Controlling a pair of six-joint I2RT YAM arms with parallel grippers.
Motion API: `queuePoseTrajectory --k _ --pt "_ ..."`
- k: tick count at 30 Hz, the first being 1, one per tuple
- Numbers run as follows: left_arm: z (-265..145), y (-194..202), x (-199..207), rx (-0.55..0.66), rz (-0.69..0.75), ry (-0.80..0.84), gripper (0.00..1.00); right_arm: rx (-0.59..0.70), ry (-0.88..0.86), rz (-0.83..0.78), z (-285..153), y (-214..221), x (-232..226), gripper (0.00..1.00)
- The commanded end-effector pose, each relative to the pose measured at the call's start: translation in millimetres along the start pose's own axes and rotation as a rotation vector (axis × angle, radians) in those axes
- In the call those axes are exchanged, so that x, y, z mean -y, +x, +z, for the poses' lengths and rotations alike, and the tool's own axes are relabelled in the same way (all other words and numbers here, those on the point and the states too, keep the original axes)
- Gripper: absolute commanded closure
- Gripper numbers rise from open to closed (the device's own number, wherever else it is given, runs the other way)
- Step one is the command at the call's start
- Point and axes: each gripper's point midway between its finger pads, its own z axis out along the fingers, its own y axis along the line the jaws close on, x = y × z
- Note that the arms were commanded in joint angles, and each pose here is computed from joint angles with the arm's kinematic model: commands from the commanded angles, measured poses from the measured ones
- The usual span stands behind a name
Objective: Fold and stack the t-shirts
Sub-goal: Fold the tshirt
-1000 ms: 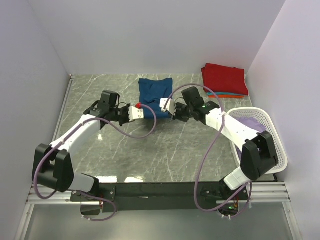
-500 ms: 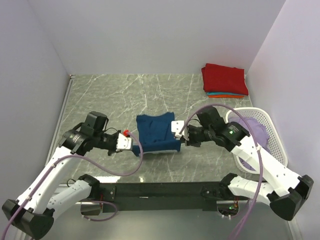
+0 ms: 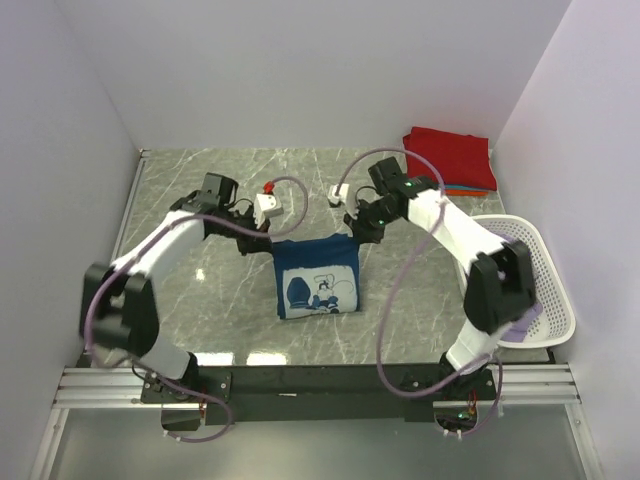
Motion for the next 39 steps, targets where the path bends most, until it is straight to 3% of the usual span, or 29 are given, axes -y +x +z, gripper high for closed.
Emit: queuePoseTrajectory --k 1,6,9,17,25,26,27,29,30,32,34,39 --pt "13 0 -54 0.018 -0.113 -0.086 0.99 -0.019 0.015 0.046 19 1 33 1.0" --pt "42 40 -106 -0.067 -0.289 -0.136 0.99 -0.068 -0.033 0.199 57 5 58 1.0" --pt "52 56 -109 -0.107 -0.364 -0.108 0.99 -0.126 -0.061 0.298 83 23 63 1.0" --pt "54 73 -65 -0.138 -0.447 -0.047 0.99 -0.165 -0.158 0.443 94 45 20 1.0" --pt "36 81 22 -0.154 -0.421 0.037 0.99 -0.118 -0.228 0.415 75 41 -39 1.0" --pt "33 82 25 -0.149 -0.416 0.03 0.98 -0.121 -0.252 0.421 73 46 -51 0.96" --pt "27 80 27 -0.14 -0.389 0.001 0.88 -0.109 -0.259 0.418 63 42 -58 0.91" --pt "20 74 29 -0.117 -0.347 -0.003 0.77 -0.087 -0.294 0.428 54 40 -70 0.72" --pt "14 64 30 -0.085 -0.277 0.0 0.66 -0.083 -0.3 0.427 45 37 -75 0.66" --pt "8 48 31 -0.04 -0.181 0.003 0.57 -0.057 -0.31 0.436 34 29 -75 0.54" --pt "6 29 35 0.007 -0.088 0.003 0.49 -0.015 -0.299 0.469 21 20 -63 0.54" --pt "29 0 38 0.003 0.109 0.049 0.45 0.088 -0.34 0.654 20 -2 -23 0.6"
